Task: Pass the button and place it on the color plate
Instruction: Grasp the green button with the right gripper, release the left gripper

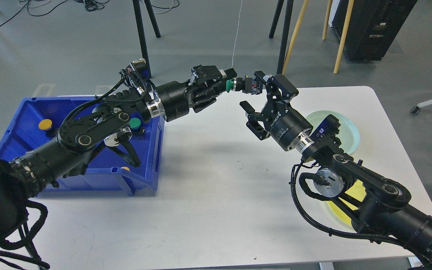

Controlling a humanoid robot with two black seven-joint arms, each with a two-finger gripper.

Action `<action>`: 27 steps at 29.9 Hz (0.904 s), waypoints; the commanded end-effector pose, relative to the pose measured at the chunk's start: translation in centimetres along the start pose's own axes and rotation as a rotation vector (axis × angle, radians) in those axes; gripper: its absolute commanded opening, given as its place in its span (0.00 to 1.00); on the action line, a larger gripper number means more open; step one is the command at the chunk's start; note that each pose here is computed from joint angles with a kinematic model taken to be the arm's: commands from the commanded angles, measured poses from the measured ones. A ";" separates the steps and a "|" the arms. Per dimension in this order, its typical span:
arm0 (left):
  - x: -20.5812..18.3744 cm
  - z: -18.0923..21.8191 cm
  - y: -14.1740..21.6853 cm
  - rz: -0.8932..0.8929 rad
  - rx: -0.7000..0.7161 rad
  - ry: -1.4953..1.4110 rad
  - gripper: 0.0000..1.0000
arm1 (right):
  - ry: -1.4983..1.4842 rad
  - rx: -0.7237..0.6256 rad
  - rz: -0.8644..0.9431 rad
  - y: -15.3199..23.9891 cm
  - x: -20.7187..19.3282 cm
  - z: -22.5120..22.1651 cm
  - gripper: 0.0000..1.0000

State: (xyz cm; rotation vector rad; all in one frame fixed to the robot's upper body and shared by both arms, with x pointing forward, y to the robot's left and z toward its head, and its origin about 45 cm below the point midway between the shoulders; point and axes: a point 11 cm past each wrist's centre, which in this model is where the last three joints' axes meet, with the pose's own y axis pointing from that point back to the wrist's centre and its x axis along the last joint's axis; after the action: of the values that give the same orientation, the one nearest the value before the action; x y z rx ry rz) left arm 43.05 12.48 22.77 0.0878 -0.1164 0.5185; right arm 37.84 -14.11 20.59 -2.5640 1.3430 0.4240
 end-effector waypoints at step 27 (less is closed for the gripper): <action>0.0 -0.2 -0.1 0.006 -0.001 0.010 0.42 | 0.008 0.027 0.035 0.0 0.2 -0.4 0.09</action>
State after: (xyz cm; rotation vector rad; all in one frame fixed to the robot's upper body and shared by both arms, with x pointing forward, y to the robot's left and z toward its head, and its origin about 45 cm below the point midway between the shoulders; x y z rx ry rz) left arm 43.09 12.47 22.57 0.0882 -0.1109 0.5236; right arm 37.99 -14.35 20.94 -2.5300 1.3805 0.3982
